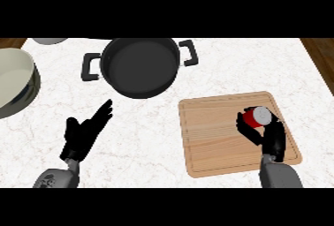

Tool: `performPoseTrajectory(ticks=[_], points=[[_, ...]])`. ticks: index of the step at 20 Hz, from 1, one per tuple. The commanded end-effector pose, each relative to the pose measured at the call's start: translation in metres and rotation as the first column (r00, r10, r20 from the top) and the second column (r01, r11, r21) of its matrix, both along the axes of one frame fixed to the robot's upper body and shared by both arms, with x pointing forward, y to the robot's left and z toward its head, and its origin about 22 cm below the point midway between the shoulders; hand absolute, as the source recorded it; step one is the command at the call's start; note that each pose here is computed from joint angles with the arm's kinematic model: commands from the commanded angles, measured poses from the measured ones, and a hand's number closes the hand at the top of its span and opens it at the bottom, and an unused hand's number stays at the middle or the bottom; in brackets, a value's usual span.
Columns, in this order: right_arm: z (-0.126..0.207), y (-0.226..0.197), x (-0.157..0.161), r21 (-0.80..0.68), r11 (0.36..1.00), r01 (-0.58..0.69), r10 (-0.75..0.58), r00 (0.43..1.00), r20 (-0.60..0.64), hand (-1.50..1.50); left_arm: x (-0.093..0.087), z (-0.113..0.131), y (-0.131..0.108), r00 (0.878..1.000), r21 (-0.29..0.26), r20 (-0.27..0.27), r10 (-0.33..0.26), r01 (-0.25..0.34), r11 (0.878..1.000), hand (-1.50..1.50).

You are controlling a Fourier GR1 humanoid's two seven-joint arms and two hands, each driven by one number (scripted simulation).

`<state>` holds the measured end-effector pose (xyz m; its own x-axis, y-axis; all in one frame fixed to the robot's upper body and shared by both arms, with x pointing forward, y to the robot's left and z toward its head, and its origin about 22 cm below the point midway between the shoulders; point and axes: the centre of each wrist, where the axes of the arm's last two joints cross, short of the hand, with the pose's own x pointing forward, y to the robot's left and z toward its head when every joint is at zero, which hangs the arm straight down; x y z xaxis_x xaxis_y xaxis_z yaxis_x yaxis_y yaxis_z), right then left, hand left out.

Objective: Pick the can from the cutting board and place it in the pot

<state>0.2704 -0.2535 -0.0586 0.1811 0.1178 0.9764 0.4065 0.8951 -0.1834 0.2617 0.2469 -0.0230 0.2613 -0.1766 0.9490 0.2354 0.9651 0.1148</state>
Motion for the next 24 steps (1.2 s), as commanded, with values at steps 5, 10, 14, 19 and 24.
performPoseTrajectory(ticks=[5,10,14,19,24], points=[[-0.002,0.023,0.003,-0.118,0.992,0.042,-0.029,0.994,0.107,1.5,-0.013,0.011,-0.01,1.0,-0.005,0.01,-0.01,0.01,1.0,0.0],[0.051,0.012,0.069,-0.187,0.801,-0.569,0.594,0.794,0.128,1.5,0.007,0.008,-0.023,0.995,-0.01,0.018,-0.093,0.094,0.996,0.0],[0.081,-0.006,0.093,-0.24,0.614,-0.752,0.789,0.595,0.154,1.5,0.012,0.012,-0.038,0.991,-0.021,0.038,-0.131,0.132,0.991,0.0],[0.108,-0.05,0.118,-0.301,0.498,-0.813,0.867,0.471,0.164,1.5,0.013,0.011,-0.03,0.992,-0.011,0.033,-0.119,0.119,0.993,0.0],[0.133,-0.043,0.148,-0.427,0.46,-0.778,0.886,0.429,0.175,1.5,0.011,0.009,-0.024,0.993,0.019,0.048,-0.109,0.108,0.994,0.0]])
